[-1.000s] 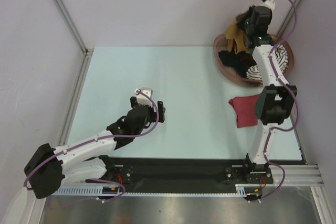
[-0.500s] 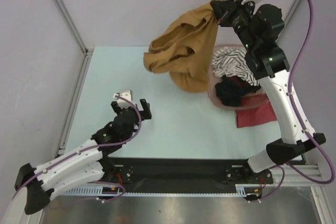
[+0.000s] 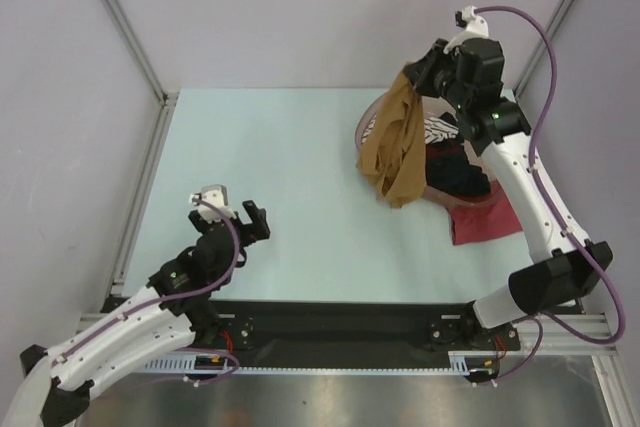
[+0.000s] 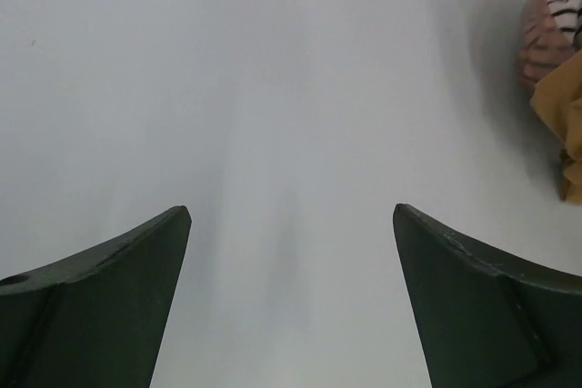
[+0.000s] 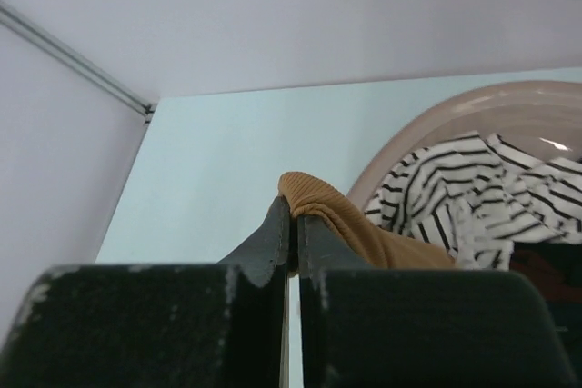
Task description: Fold and stack the tank tops
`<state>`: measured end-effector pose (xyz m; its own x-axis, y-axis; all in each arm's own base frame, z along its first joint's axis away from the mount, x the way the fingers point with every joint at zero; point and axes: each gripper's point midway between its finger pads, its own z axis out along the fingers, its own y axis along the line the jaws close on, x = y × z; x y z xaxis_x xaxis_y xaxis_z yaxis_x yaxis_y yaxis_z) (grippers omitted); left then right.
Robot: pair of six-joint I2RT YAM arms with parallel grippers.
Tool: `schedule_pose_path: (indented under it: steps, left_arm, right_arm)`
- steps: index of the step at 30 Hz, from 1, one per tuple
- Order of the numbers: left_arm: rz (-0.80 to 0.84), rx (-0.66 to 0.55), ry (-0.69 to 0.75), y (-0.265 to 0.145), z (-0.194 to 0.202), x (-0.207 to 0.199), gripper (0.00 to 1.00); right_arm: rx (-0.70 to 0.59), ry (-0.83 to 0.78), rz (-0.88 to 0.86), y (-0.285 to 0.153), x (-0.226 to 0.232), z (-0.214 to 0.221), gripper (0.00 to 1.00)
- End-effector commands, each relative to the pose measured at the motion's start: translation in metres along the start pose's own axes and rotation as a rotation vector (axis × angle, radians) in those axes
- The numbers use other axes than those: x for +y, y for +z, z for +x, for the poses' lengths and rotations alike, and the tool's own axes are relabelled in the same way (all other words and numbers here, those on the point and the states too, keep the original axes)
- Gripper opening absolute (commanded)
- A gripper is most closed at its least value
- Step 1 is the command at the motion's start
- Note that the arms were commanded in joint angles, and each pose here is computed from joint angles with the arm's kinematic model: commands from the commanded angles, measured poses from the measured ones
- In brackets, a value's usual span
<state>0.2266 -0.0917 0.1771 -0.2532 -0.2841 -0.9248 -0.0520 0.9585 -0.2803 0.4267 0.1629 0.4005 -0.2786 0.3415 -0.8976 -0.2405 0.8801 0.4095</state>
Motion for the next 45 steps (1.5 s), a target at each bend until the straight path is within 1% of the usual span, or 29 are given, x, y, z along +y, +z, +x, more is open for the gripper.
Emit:
schedule_pose_path:
  steps: [1, 6, 7, 10, 11, 12, 13, 14, 16, 17, 18, 20, 21, 23, 24, 25, 26, 27, 28, 30, 31, 32, 33, 35, 39, 41, 43, 44, 45]
  left_arm:
    - [-0.016, 0.019, -0.006, 0.002, -0.010, -0.008, 1.00]
    - [-0.046, -0.009, -0.038, 0.001, -0.018, -0.003, 1.00]
    - [-0.058, -0.018, -0.050, 0.000, -0.018, 0.000, 1.00]
    - [-0.076, -0.055, -0.086, -0.005, -0.022, 0.011, 1.00]
    - [-0.077, -0.065, -0.093, -0.005, -0.022, 0.013, 1.00]
    - [-0.059, -0.088, -0.121, -0.008, -0.027, 0.012, 1.00]
    - [-0.058, -0.086, -0.108, -0.007, -0.022, 0.014, 1.00]
    - [-0.046, -0.087, -0.112, -0.007, -0.022, 0.013, 1.00]
    - [-0.041, -0.086, -0.105, -0.006, -0.017, 0.014, 1.00]
    - [-0.045, -0.082, -0.100, -0.005, -0.015, 0.014, 1.00]
    - [-0.048, -0.079, -0.092, -0.005, -0.015, 0.014, 1.00]
    - [-0.058, -0.063, -0.059, -0.002, -0.011, 0.014, 1.00]
    - [-0.058, -0.058, -0.050, -0.001, -0.010, 0.013, 1.00]
    - [-0.065, -0.041, -0.027, 0.002, -0.008, 0.010, 1.00]
    - [-0.055, -0.035, -0.023, 0.003, -0.007, 0.007, 1.00]
    - [-0.053, -0.032, -0.022, 0.004, -0.006, 0.006, 1.00]
    - [-0.049, -0.024, -0.015, 0.005, -0.004, 0.004, 1.00]
    - [-0.037, -0.023, -0.019, 0.005, -0.004, 0.001, 1.00]
    - [-0.032, -0.017, -0.010, 0.006, -0.001, 0.001, 1.00]
    - [-0.018, -0.021, -0.012, 0.007, 0.001, 0.000, 1.00]
    - [-0.010, -0.017, -0.004, 0.007, 0.004, 0.000, 1.00]
    - [-0.001, -0.019, -0.006, 0.007, 0.005, -0.001, 1.00]
    - [0.007, -0.023, -0.012, 0.007, 0.005, -0.002, 1.00]
    - [0.017, -0.019, -0.006, 0.007, 0.009, -0.002, 1.00]
    - [0.037, -0.009, -0.001, 0.008, 0.014, -0.006, 1.00]
    - [0.043, -0.004, -0.001, 0.009, 0.014, -0.007, 1.00]
    - [0.047, -0.002, 0.003, 0.009, 0.015, -0.008, 1.00]
    - [0.048, 0.003, 0.008, 0.009, 0.017, -0.008, 1.00]
    - [0.049, 0.003, 0.010, 0.010, 0.017, -0.009, 1.00]
  right_arm:
    - [-0.071, 0.000, -0.225, -0.011, 0.062, -0.046, 0.00]
    - [0.076, -0.131, -0.423, -0.022, 0.125, 0.002, 0.00]
    - [0.110, -0.160, -0.499, -0.033, 0.151, 0.018, 0.00]
    - [0.162, -0.242, -0.677, -0.067, 0.188, 0.042, 0.02]
    - [0.180, -0.243, -0.694, -0.075, 0.195, 0.048, 0.54]
    - [0.182, -0.231, -0.654, -0.075, 0.189, 0.047, 0.77]
    - [0.195, -0.205, -0.609, -0.073, 0.182, 0.048, 0.87]
    - [0.233, -0.193, -0.525, -0.065, 0.160, 0.056, 0.89]
    - [0.240, -0.127, -0.320, -0.052, 0.118, 0.056, 0.88]
    - [0.292, -0.084, -0.172, -0.044, 0.076, 0.072, 0.84]
    - [0.294, -0.062, -0.061, -0.041, 0.050, 0.076, 0.82]
    - [0.313, -0.028, 0.058, -0.050, 0.016, 0.090, 0.79]
    - [0.334, -0.041, 0.186, -0.051, -0.017, 0.111, 0.79]
    - [0.305, -0.032, 0.265, -0.068, -0.037, 0.114, 0.79]
    - [0.319, -0.031, 0.355, -0.075, -0.062, 0.132, 0.80]
    - [0.298, -0.005, 0.410, -0.081, -0.079, 0.132, 0.80]
    - [0.258, 0.023, 0.436, -0.093, -0.090, 0.126, 0.81]
    - [0.268, 0.055, 0.482, -0.100, -0.108, 0.141, 0.82]
    - [0.243, 0.092, 0.545, -0.108, -0.130, 0.140, 0.82]
    - [0.159, 0.148, 0.601, -0.125, -0.147, 0.129, 0.84]
    - [0.143, 0.162, 0.653, -0.134, -0.161, 0.131, 0.87]
    - [0.139, 0.161, 0.688, -0.142, -0.167, 0.133, 0.99]
    - [0.096, 0.165, 0.733, -0.152, -0.174, 0.127, 1.00]
    - [0.087, 0.171, 0.803, -0.163, -0.188, 0.131, 1.00]
    - [0.083, 0.302, 0.921, -0.175, -0.218, 0.148, 1.00]
    - [0.108, 0.343, 0.928, -0.172, -0.230, 0.160, 0.99]
    - [0.083, 0.407, 0.964, -0.174, -0.254, 0.160, 0.89]
    - [0.094, 0.428, 0.945, -0.171, -0.256, 0.162, 0.79]
    - [0.092, 0.440, 0.967, -0.173, -0.265, 0.165, 0.77]
